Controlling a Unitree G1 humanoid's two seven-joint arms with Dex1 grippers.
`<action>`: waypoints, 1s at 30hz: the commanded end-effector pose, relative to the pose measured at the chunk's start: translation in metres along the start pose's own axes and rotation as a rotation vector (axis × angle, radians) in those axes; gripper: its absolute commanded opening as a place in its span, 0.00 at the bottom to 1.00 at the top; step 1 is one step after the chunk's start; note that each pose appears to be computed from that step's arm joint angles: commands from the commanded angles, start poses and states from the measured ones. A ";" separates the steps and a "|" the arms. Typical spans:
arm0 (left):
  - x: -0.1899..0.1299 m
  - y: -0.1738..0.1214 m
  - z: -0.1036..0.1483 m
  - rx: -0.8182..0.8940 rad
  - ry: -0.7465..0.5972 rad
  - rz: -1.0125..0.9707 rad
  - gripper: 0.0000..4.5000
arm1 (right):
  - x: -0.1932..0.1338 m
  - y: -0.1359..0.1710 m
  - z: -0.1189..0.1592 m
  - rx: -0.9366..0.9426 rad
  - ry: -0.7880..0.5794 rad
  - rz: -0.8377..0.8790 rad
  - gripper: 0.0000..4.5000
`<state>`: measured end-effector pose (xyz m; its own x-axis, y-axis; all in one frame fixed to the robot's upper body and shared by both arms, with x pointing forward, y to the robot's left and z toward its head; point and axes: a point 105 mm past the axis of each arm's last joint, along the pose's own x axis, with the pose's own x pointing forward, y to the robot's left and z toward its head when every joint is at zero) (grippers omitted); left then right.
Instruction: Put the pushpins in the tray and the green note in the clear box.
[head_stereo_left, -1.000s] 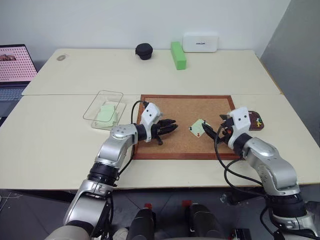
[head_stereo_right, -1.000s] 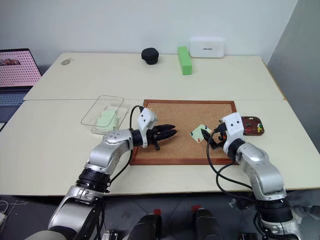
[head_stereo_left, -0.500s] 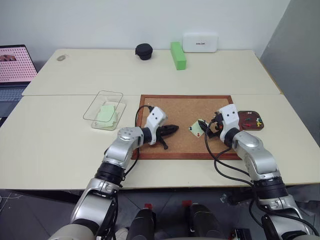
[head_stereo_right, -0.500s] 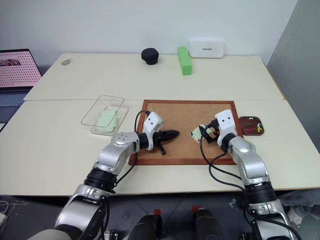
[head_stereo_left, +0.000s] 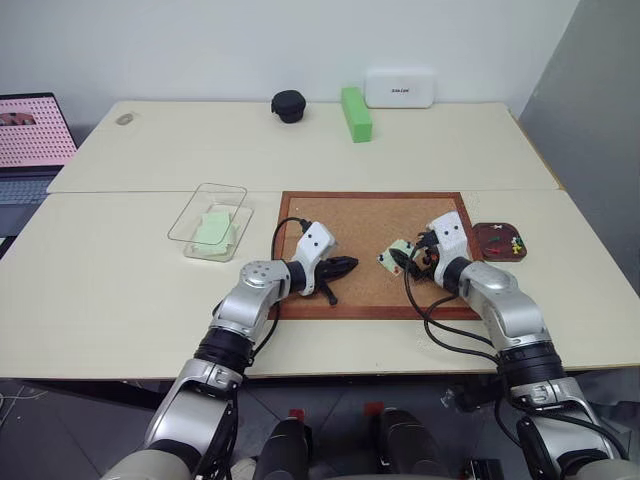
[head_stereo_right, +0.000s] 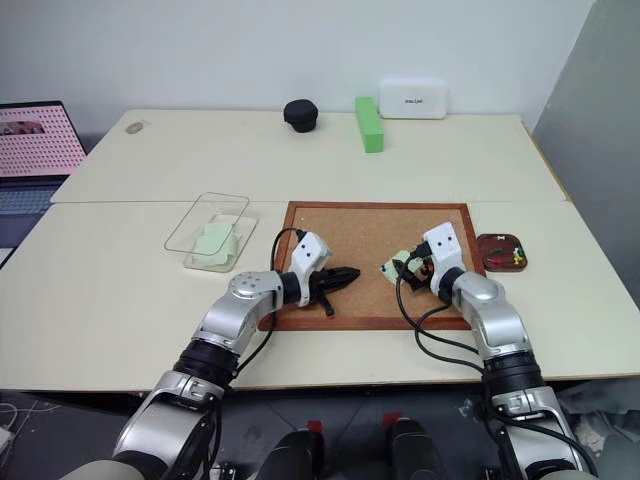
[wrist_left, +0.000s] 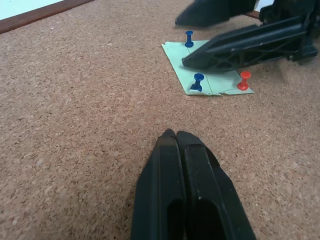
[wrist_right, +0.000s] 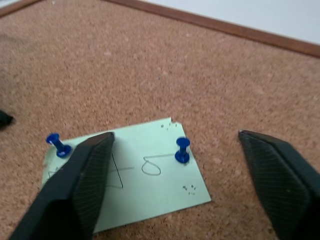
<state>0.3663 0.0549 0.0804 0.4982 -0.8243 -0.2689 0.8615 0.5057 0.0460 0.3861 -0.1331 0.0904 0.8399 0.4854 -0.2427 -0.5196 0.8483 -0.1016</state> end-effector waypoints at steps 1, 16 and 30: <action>0.006 -0.008 -0.003 0.004 0.022 -0.021 0.00 | 0.004 0.000 0.015 -0.018 -0.047 0.013 0.71; 0.006 -0.012 -0.007 -0.037 0.035 -0.030 0.00 | 0.004 -0.007 0.008 0.007 -0.050 -0.029 0.06; 0.004 -0.015 -0.018 -0.046 0.069 -0.029 0.00 | -0.014 -0.004 0.049 0.031 -0.219 -0.082 0.00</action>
<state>0.3615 0.0479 0.0794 0.4845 -0.8294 -0.2782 0.8661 0.4996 0.0188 0.3848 -0.1355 0.0985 0.8842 0.4376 -0.1633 -0.4520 0.8898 -0.0631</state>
